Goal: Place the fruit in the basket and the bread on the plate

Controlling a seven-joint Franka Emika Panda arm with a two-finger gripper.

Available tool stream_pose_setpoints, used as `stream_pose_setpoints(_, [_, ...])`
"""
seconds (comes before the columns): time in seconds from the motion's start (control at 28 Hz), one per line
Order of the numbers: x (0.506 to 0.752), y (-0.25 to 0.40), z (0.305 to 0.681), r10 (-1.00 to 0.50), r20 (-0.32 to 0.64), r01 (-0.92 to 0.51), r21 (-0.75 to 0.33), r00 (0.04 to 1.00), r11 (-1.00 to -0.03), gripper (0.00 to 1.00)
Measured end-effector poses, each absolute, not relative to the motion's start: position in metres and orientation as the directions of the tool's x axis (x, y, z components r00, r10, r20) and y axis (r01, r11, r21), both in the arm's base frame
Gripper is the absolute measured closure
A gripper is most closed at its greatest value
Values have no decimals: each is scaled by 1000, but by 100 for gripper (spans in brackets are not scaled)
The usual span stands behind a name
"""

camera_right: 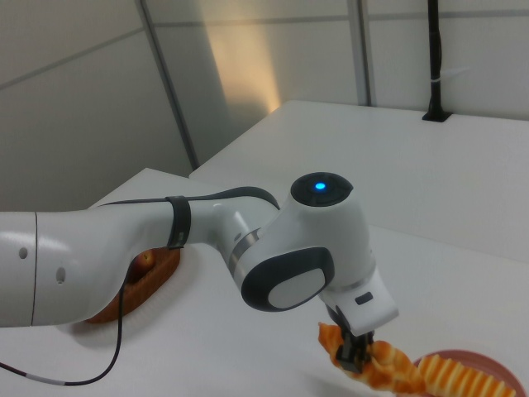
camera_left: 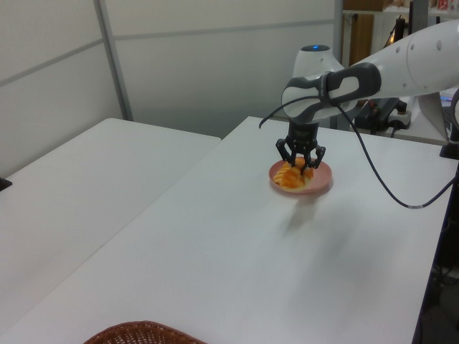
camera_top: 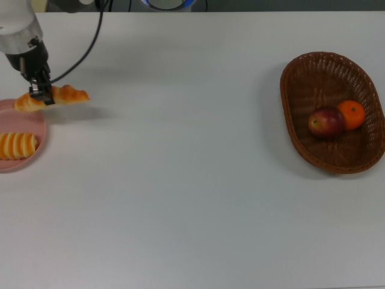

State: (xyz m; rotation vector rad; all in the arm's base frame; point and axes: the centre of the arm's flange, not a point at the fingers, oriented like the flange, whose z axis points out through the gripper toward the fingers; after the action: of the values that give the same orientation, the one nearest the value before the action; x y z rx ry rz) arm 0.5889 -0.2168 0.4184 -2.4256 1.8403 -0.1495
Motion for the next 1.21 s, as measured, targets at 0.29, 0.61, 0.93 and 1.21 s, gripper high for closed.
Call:
stream_pose_setpoints(0.29, [590,-275,412,-983,9,-969,-168,182,-181,80])
stream_pose_setpoints(0.61, [605,-292,365,-987,0,-980,-116,164,-162,76])
stream_pose_setpoints(0.93, [621,-287,367,-985,10,-976,-132,172,-172,37])
stream_pose_setpoints(1.21, [628,-287,397,-983,24,-966,-185,181,-182,5])
